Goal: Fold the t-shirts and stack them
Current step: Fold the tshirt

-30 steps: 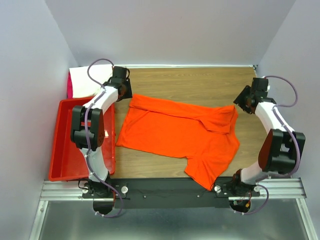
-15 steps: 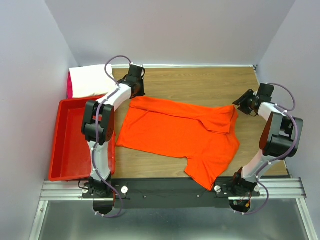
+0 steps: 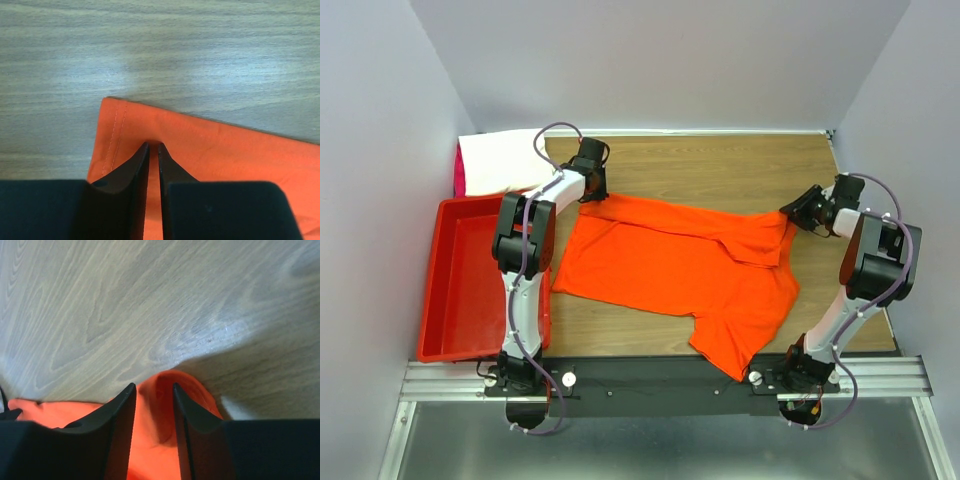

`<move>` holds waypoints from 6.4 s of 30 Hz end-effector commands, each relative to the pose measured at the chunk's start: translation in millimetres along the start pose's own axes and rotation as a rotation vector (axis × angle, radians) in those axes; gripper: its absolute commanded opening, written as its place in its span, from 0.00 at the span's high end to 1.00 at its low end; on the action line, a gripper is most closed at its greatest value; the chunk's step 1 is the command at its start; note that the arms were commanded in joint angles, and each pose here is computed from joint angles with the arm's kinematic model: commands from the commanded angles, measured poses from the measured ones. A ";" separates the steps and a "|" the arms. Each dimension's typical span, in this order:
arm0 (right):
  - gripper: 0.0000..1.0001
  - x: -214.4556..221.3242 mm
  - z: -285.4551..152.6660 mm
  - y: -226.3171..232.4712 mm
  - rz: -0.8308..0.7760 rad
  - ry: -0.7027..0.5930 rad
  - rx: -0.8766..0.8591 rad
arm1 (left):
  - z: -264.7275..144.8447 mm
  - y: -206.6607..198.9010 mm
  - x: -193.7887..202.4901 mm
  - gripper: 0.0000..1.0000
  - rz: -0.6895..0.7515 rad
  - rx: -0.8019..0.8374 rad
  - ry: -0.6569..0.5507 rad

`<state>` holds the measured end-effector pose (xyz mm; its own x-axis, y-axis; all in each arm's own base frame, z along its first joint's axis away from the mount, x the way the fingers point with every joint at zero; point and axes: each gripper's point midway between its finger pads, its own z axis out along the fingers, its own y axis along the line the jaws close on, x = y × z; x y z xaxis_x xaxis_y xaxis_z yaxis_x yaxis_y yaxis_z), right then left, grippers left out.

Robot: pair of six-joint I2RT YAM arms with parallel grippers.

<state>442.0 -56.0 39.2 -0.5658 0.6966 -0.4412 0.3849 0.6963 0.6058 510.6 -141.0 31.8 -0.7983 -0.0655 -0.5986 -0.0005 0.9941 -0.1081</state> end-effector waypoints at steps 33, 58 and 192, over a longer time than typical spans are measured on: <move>0.59 -24.7 -36.3 -35.2 -0.007 -0.162 0.152 | -10.7 1.7 2.0 0.55 -0.029 0.051 0.016; 0.55 154.5 -69.6 70.0 -0.576 0.060 0.191 | -255.6 47.5 -34.6 0.19 -0.072 -0.099 -0.599; 0.97 202.8 -119.6 -16.1 -0.168 0.289 0.306 | -239.8 70.8 14.1 0.18 -0.054 -0.147 -0.614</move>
<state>245.7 56.7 29.4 -0.7769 0.5377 -0.3276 0.4333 0.8340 0.3414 352.0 -49.2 204.7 -0.3097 -0.1174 -0.9436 -0.1604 0.9846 -0.0699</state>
